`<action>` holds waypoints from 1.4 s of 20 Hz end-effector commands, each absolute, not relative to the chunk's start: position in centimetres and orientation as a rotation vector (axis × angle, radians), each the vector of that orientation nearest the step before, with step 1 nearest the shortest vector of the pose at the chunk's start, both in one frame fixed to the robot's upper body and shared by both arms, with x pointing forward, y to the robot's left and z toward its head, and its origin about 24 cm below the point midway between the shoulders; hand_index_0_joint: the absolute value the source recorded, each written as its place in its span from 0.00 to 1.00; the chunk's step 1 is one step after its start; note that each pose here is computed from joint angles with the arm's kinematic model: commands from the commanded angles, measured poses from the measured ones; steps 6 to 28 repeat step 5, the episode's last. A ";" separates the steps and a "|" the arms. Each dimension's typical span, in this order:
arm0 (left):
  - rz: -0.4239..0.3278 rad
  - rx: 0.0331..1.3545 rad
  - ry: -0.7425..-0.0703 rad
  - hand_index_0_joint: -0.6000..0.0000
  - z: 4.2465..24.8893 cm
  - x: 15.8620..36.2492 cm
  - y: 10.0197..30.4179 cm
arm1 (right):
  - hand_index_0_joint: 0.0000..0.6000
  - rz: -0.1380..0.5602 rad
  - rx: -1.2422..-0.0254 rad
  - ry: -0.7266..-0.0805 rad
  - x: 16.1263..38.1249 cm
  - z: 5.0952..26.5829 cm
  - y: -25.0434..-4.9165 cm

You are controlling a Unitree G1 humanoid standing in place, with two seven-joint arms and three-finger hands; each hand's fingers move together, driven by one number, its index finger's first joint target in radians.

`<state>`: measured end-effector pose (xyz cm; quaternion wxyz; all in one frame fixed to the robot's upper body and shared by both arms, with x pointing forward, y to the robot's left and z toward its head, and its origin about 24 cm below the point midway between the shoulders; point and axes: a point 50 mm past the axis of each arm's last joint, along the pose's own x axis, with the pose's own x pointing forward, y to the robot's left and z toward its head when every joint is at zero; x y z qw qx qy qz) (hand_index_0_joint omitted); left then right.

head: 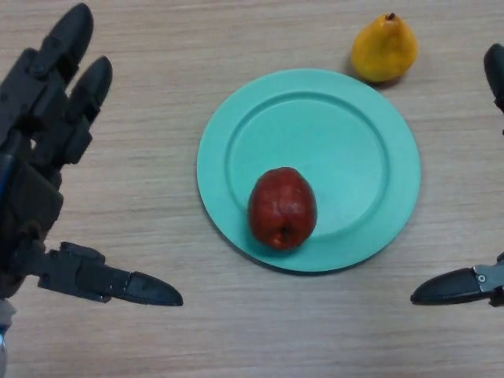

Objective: Pick up the red apple and place it on the plate

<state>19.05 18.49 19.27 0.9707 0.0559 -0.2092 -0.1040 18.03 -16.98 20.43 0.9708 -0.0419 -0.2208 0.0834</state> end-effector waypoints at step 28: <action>-0.139 0.163 -0.636 1.00 21.2 17.8 19.5 | 0.00 0.084 -0.157 -0.641 16.8 22.3 -17.3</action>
